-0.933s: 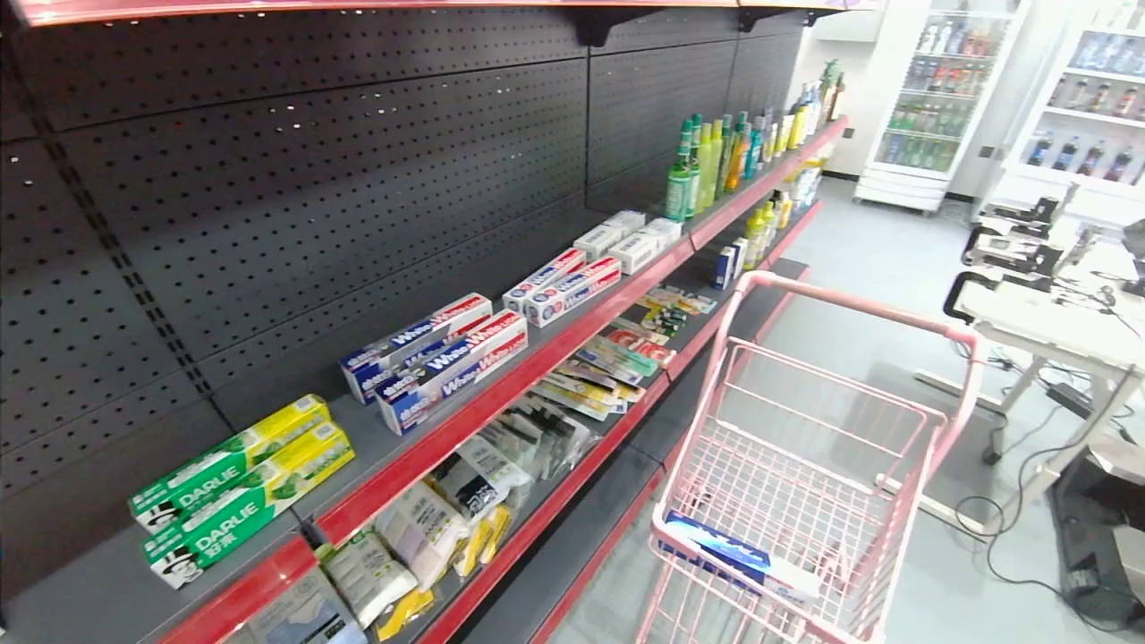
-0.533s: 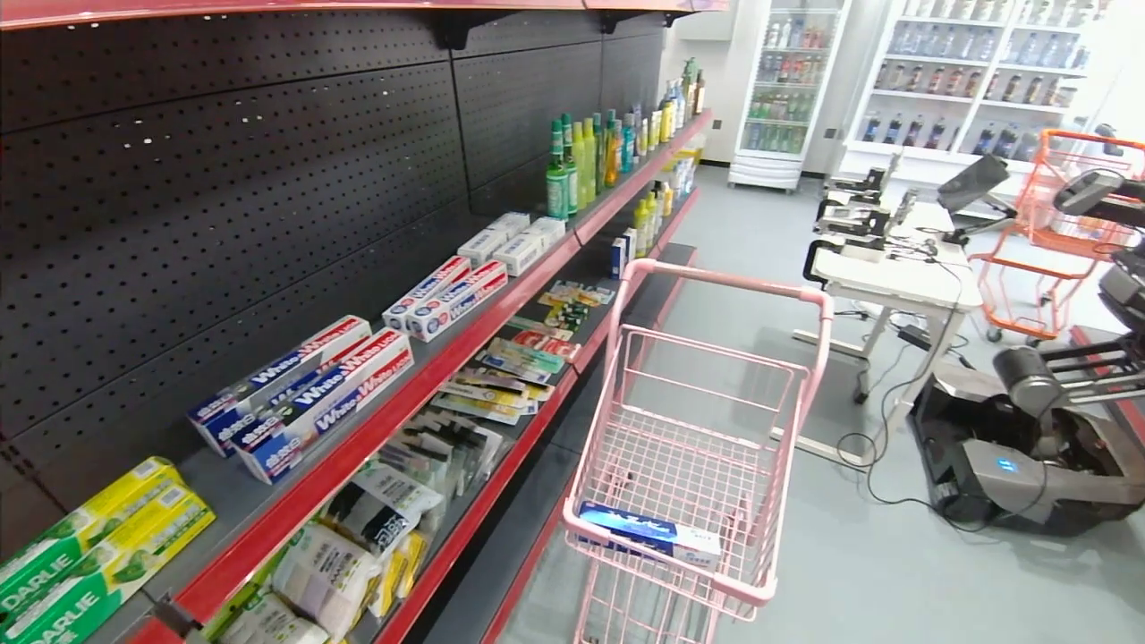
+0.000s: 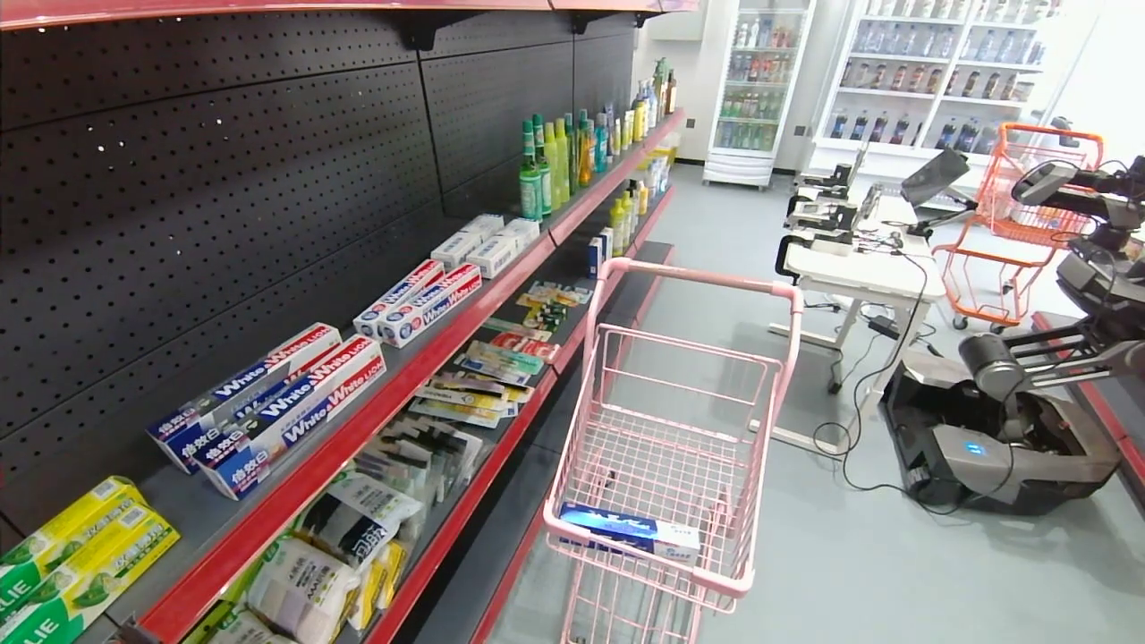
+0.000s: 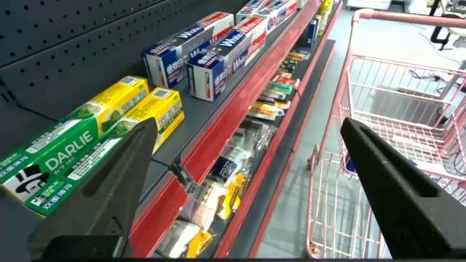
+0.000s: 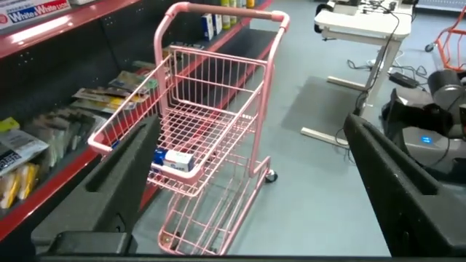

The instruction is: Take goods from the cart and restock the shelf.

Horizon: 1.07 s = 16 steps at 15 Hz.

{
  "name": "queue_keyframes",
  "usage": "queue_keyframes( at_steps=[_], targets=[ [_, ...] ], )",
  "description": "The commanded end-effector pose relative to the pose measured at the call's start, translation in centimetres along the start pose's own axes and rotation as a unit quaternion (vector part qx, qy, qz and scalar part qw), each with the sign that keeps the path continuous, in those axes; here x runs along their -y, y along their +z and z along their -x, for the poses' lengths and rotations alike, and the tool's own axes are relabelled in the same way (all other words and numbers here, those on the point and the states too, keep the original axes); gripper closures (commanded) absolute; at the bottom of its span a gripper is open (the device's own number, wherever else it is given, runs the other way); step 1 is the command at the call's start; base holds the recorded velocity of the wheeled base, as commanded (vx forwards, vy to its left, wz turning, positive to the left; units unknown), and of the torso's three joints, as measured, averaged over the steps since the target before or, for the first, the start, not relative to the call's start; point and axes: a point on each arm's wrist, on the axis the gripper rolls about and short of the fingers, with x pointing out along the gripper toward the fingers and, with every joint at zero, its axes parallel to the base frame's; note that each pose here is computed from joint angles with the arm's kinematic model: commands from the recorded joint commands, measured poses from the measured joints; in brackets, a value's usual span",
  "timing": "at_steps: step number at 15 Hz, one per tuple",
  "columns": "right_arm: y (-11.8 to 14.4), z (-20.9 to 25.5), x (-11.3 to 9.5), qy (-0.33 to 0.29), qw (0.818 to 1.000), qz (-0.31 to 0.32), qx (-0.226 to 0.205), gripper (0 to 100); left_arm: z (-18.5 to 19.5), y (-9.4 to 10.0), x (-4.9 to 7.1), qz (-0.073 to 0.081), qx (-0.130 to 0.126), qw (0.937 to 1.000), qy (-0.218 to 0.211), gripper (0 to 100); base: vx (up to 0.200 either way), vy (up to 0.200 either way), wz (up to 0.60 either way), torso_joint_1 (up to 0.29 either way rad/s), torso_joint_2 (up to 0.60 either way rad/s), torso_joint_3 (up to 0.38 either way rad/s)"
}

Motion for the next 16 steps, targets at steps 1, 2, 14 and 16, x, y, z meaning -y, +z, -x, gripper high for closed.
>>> queue_keyframes(
  at_steps=[1, 2, 14, 16],
  targets=[
    [0.0, 0.0, 0.0, -0.004, 1.0, 0.001, 0.001, 0, 0.0, 0.0, 0.0, 0.0, 0.001, 1.0, 0.0, 0, 0.0, 0.0, 0.0, 0.0, 0.0, 0.0],
    [0.2, 0.0, 0.0, -0.006, 1.0, 0.005, 0.005, 0, 0.0, 0.0, 0.0, 0.0, 0.0, 1.0, 0.0, 0, 0.0, 0.0, 0.0, 0.0, 0.0, 0.0],
    [9.5, -20.3, 0.6, 0.039, 0.939, 0.017, -0.341, 0, 0.0, 0.0, 0.0, 0.0, 0.001, 1.0, 0.0, 0, 0.0, 0.0, 0.0, 0.0, 0.0, 0.0],
    [8.0, -23.5, 1.4, 0.087, 0.922, 0.048, -0.375, 0, 0.0, 0.0, 0.0, 0.0, 0.0, 1.0, 0.0, 0, 0.0, 0.0, 0.0, 0.0, 0.0, 0.0]
  ],
)
